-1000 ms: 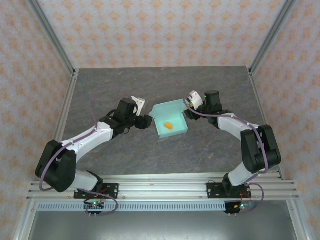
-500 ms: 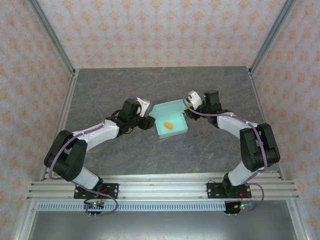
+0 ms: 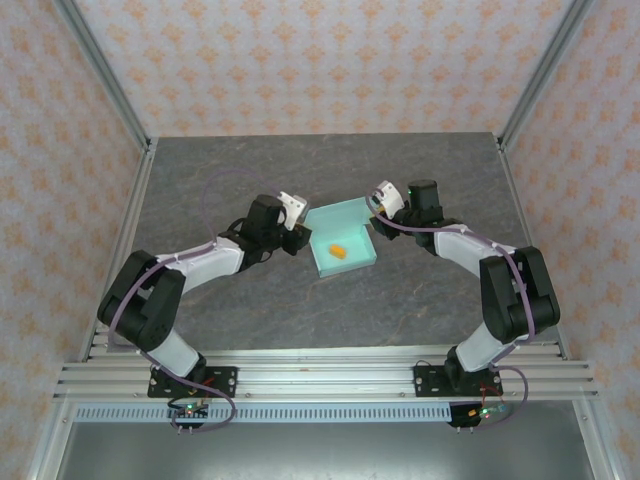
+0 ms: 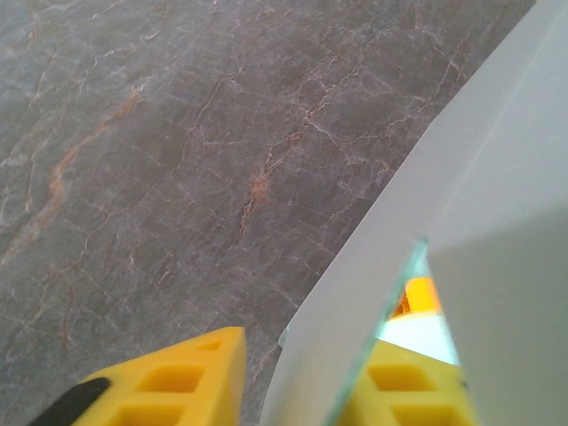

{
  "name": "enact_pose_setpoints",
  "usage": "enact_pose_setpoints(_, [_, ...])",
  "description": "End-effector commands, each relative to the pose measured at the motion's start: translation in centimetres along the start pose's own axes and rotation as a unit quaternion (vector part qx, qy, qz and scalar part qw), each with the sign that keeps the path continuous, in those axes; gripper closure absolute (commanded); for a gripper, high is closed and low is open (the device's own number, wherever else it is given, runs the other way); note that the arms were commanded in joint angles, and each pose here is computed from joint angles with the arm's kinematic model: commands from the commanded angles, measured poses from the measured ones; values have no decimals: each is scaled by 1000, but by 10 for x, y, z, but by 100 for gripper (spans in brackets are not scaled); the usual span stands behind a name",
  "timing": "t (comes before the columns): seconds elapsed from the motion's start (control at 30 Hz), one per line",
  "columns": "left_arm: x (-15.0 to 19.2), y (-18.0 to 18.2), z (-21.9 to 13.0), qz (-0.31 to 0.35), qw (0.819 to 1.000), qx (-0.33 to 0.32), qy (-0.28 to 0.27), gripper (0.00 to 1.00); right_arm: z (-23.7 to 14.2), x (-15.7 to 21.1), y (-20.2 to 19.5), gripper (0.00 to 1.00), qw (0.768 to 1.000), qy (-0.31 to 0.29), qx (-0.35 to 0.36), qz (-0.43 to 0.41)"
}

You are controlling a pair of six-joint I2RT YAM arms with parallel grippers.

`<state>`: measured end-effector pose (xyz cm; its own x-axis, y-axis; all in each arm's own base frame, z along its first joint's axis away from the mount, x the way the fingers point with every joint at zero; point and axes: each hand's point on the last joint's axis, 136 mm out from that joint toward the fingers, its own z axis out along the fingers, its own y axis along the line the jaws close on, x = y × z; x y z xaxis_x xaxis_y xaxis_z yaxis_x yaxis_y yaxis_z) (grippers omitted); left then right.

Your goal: Fold the paper box

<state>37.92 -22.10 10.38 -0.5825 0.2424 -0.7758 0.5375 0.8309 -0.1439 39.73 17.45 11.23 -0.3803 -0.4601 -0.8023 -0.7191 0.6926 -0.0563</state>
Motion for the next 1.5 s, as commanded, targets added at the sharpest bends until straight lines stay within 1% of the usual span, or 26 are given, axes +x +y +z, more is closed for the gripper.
enact_pose_setpoints(0.0, [-25, 1, -1, 7, 999, 3, -33, 75, -1, -24, 4, 80, 999, -34, -11, -13])
enact_pose_setpoints(0.13, [-24, 4, -1, -1, 999, -6, -33, 79, 0, -24, 11, 83, 999, -34, -15, -11])
enact_pose_setpoints(0.27, [-25, 10, -2, -13, 999, -29, -32, 84, -1, -25, 18, 86, 999, -43, -5, -5])
enact_pose_setpoints(0.43, [-25, 12, 0, -25, 998, -55, -33, 86, 1, -29, 26, 90, 998, -48, 29, 6])
enact_pose_setpoints(0.53, [-26, 13, 2, -39, 996, -71, -34, 86, 1, -30, 24, 93, 997, -43, 68, 20])
enact_pose_setpoints(0.63, [-26, 10, 4, -50, 995, -72, -35, 86, -1, -36, 19, 94, 991, -60, 103, 60])
enact_pose_setpoints(0.73, [-28, 6, 8, -58, 995, -69, -38, 86, 2, -37, 21, 94, 986, -69, 118, 91])
enact_pose_setpoints(0.9, [-30, 12, 6, -84, 991, -99, -39, 84, 1, -35, 17, 97, 976, -69, 153, 138])
enact_pose_setpoints(0.97, [-31, 15, 4, -98, 988, -115, -42, 81, -3, -34, 14, 97, 967, -72, 172, 172])
enact_pose_setpoints(1.07, [-32, 16, 3, -112, 984, -127, -49, 80, -5, -32, 14, 98, 958, -72, 189, 204])
enact_pose_setpoints(1.3, [-33, 16, 8, -123, 982, -137, -45, 87, -3, -27, 14, 99, 948, -61, 201, 240])
enact_pose_setpoints(1.37, [-33, 18, 8, -132, 979, -148, -48, 90, -2, -27, 16, 99, 946, -57, 207, 243])
enact_pose_setpoints(1.47, [-31, 25, 6, -156, 969, -185, -51, 90, -1, -26, 21, 100, 941, -49, 221, 251])
